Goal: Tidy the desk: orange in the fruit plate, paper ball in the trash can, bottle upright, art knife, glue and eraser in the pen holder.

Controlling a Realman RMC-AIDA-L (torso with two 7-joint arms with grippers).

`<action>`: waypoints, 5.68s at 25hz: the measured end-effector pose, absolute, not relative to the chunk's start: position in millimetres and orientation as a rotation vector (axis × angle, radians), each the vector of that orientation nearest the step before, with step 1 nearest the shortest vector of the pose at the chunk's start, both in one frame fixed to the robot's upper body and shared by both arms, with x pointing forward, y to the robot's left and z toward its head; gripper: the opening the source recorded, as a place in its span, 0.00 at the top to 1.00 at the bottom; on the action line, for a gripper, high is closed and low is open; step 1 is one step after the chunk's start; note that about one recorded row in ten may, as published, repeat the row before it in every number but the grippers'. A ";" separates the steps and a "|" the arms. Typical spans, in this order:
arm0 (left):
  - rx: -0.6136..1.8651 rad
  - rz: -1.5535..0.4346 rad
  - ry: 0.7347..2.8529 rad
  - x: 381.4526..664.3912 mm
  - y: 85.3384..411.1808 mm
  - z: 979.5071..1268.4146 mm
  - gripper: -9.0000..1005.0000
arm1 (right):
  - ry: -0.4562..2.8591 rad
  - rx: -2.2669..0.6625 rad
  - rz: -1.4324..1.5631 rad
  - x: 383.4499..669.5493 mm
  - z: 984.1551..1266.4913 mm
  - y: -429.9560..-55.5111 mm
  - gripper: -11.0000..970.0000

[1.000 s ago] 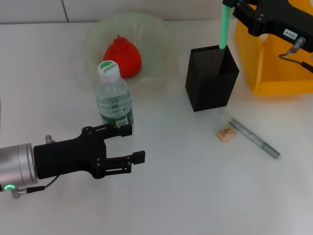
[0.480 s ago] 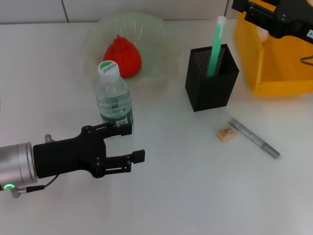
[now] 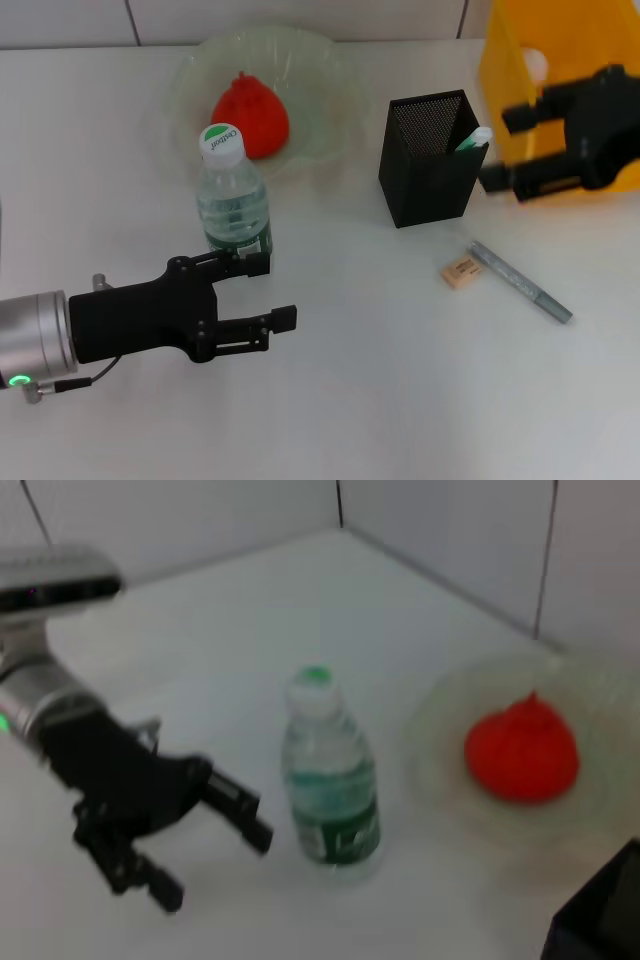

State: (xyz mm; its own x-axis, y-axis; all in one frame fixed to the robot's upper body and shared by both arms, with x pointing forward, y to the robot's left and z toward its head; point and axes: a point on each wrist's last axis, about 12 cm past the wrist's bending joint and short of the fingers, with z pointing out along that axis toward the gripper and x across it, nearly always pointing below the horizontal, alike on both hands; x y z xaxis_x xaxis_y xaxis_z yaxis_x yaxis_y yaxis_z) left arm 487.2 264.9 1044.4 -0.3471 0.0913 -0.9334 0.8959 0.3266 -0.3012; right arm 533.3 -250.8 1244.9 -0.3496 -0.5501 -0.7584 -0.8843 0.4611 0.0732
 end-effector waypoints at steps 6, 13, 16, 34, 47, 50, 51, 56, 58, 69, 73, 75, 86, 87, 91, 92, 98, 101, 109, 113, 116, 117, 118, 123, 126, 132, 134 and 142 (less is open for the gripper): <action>0.902 -1.125 1.689 487.8 263.6 1044.8 0.19 | 2.296 -1.364 0.489 529.5 1239.2 -227.5 0.23; 0.907 -1.123 1.689 488.6 263.0 1044.9 0.19 | 2.472 -1.431 0.339 550.4 1201.0 -205.4 0.23; 0.908 -1.123 1.689 488.6 262.8 1044.7 0.19 | 2.470 -1.476 0.323 558.6 1186.4 -192.4 0.23; 0.931 -1.146 1.686 488.3 256.7 1043.1 0.19 | 2.294 -1.796 0.158 592.7 1154.1 -158.0 0.23; 1.002 -1.188 1.684 485.1 252.3 1043.5 0.19 | 2.252 -1.885 0.121 598.3 1135.9 -146.2 0.23; 1.001 -1.188 1.684 485.2 252.4 1043.6 0.19 | 2.250 -1.906 0.110 598.1 1131.7 -143.7 0.26; 1.001 -1.188 1.684 485.2 252.4 1043.6 0.19 | 2.249 -1.911 0.106 598.3 1130.8 -143.2 0.27; 0.996 -1.181 1.687 486.0 253.0 1043.6 0.19 | 2.247 -1.927 0.099 597.7 1128.8 -141.9 0.34; 0.995 -1.179 1.689 486.2 253.0 1043.4 0.19 | 2.249 -1.924 0.098 598.0 1127.9 -142.2 0.36; 0.994 -1.166 1.696 488.8 252.3 1043.0 0.19 | 2.250 -1.928 0.088 599.2 1124.5 -143.8 0.52; 0.994 -1.160 1.698 490.2 251.4 1042.9 0.19 | 2.248 -1.929 0.087 599.3 1124.9 -143.7 0.60; 0.993 -1.156 1.696 490.5 251.4 1043.0 0.19 | 2.247 -1.924 0.089 599.6 1125.9 -144.1 0.66; 0.993 -1.142 1.698 491.7 252.3 1042.9 0.19 | 2.061 -1.646 0.515 592.6 1179.9 -173.3 0.74; 0.993 -1.142 1.698 491.7 252.3 1042.9 0.19 | 2.002 -1.576 0.591 593.2 1186.6 -179.8 0.74; 0.994 -1.140 1.697 492.0 252.5 1043.1 0.19 | 1.776 -1.217 0.746 599.8 1205.1 -217.4 0.74; 0.995 -1.141 1.696 492.9 252.1 1043.8 0.19 | 1.752 -1.154 0.745 601.4 1204.7 -223.7 0.74; 0.996 -1.142 1.697 494.0 252.2 1044.6 0.19 | 1.746 -0.874 0.692 611.1 1188.4 -248.4 0.74; 0.995 -1.143 1.697 494.3 252.0 1044.8 0.19 | 1.780 -0.846 0.711 612.4 1181.1 -248.2 0.74; 0.993 -1.144 1.697 494.6 251.8 1045.0 0.19 | 1.794 -0.822 0.717 610.2 1179.9 -252.2 0.64; 0.992 -1.144 1.698 494.3 251.9 1044.8 0.19 | 1.797 -0.807 0.717 607.3 1182.9 -255.8 0.54; 0.992 -1.148 1.696 493.7 252.0 1044.8 0.19 | 1.807 -0.824 0.722 600.0 1192.3 -259.4 0.49; 0.992 -1.148 1.696 493.7 252.0 1044.8 0.19 | 1.827 -0.848 0.722 595.6 1198.6 -261.0 0.48; 0.992 -1.148 1.696 493.8 252.1 1044.9 0.19 | 1.853 -0.877 0.715 591.7 1205.6 -261.8 0.46; 0.995 -1.147 1.692 495.0 251.5 1045.9 0.19 | 2.135 -1.061 0.569 568.7 1233.4 -262.8 0.46; 0.998 -1.147 1.691 495.5 251.1 1046.1 0.19 | 2.324 -1.095 0.429 557.6 1236.3 -255.4 0.46; 1.009 -1.142 1.689 495.6 250.9 1045.8 0.19 | 2.588 -1.047 0.315 560.4 1196.8 -236.0 0.46; 1.013 -1.144 1.687 495.7 250.4 1046.1 0.19 | 2.621 -1.031 0.326 565.9 1179.1 -231.5 0.46; 1.008 -1.144 1.691 495.3 251.0 1045.7 0.19 | 2.648 -1.058 0.298 582.0 1142.7 -213.1 0.46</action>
State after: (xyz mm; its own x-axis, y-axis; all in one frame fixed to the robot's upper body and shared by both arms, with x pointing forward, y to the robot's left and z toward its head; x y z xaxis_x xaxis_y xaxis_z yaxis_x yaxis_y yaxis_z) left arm 495.3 251.0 1045.7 -0.3260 0.1599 -0.9318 0.9243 0.2608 -0.2786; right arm 582.0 -213.1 1142.7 -0.6953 -0.6406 -0.3259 -0.6970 0.7117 0.0880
